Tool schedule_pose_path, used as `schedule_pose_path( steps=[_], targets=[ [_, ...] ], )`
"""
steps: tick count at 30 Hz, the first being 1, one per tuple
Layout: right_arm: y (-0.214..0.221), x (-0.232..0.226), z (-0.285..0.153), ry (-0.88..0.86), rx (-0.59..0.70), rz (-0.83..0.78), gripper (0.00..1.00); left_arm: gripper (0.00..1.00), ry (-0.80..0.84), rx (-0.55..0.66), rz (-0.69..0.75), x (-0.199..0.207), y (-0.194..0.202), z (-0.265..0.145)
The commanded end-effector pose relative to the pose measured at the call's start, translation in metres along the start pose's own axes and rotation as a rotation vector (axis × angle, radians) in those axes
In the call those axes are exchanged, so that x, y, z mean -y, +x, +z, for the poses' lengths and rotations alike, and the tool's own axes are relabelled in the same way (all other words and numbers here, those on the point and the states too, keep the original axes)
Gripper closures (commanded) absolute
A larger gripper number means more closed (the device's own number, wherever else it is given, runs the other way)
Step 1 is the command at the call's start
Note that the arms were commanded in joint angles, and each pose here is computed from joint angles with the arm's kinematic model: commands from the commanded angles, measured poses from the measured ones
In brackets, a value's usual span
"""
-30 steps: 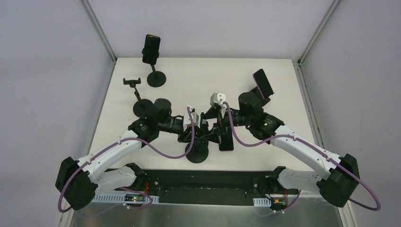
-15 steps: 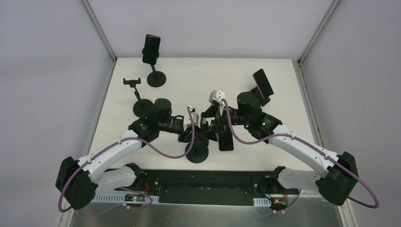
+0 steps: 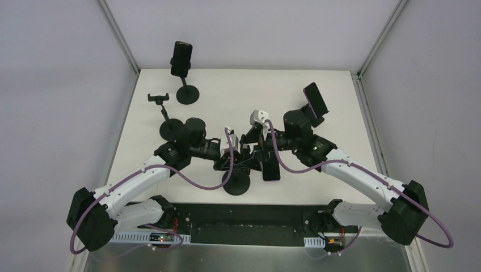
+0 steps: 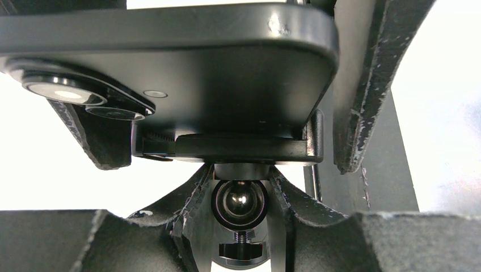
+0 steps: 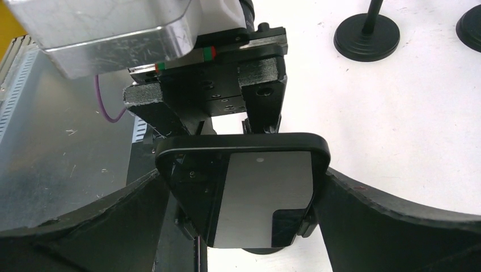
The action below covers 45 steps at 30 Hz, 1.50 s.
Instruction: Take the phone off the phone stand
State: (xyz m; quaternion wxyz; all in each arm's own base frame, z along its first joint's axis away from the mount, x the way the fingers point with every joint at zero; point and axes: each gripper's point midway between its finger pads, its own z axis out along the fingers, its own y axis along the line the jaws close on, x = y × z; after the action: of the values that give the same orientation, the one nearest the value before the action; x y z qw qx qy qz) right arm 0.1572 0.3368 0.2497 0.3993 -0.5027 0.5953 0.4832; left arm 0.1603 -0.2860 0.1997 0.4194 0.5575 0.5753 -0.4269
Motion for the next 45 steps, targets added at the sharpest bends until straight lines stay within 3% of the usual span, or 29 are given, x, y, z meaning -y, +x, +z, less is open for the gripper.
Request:
schedule_pose_path(
  steps=[1,6,11,12,13,14,15,21,24,45],
  targets=[
    [-0.011,-0.007,0.002,-0.048,0.037,-0.039,0.07,1.0,0.015,0.045,0.047,-0.002,-0.018,0.002],
    [-0.009,-0.01,0.002,-0.069,0.035,-0.036,0.13,1.0,0.019,0.047,0.05,-0.001,-0.018,0.002],
    [-0.007,-0.009,0.002,-0.069,0.028,-0.038,0.42,1.0,0.031,0.05,0.048,0.001,-0.019,0.002],
    [-0.006,-0.01,0.001,-0.08,0.026,-0.043,0.5,1.0,0.034,0.052,0.048,0.002,-0.02,0.002],
    [-0.006,-0.009,0.001,-0.081,0.024,-0.04,0.67,1.0,0.034,0.052,0.047,0.002,-0.02,0.002],
    [-0.007,-0.006,0.0,-0.072,0.025,-0.03,0.78,1.0,0.038,0.053,0.044,0.003,-0.02,0.002],
    [-0.008,-0.002,0.0,-0.065,0.025,-0.014,0.84,1.0,0.047,0.056,0.043,0.004,-0.02,0.002],
    [-0.005,0.019,-0.003,-0.056,0.018,0.0,0.86,1.0,0.109,0.073,0.044,0.016,-0.022,0.001],
    [-0.003,0.032,-0.007,-0.045,0.018,-0.037,1.0,1.0,0.158,0.087,0.048,0.024,-0.024,0.001],
    [0.012,0.143,-0.016,0.285,0.036,-0.139,1.0,1.0,0.314,0.071,0.06,0.064,-0.026,0.023]
  ],
)
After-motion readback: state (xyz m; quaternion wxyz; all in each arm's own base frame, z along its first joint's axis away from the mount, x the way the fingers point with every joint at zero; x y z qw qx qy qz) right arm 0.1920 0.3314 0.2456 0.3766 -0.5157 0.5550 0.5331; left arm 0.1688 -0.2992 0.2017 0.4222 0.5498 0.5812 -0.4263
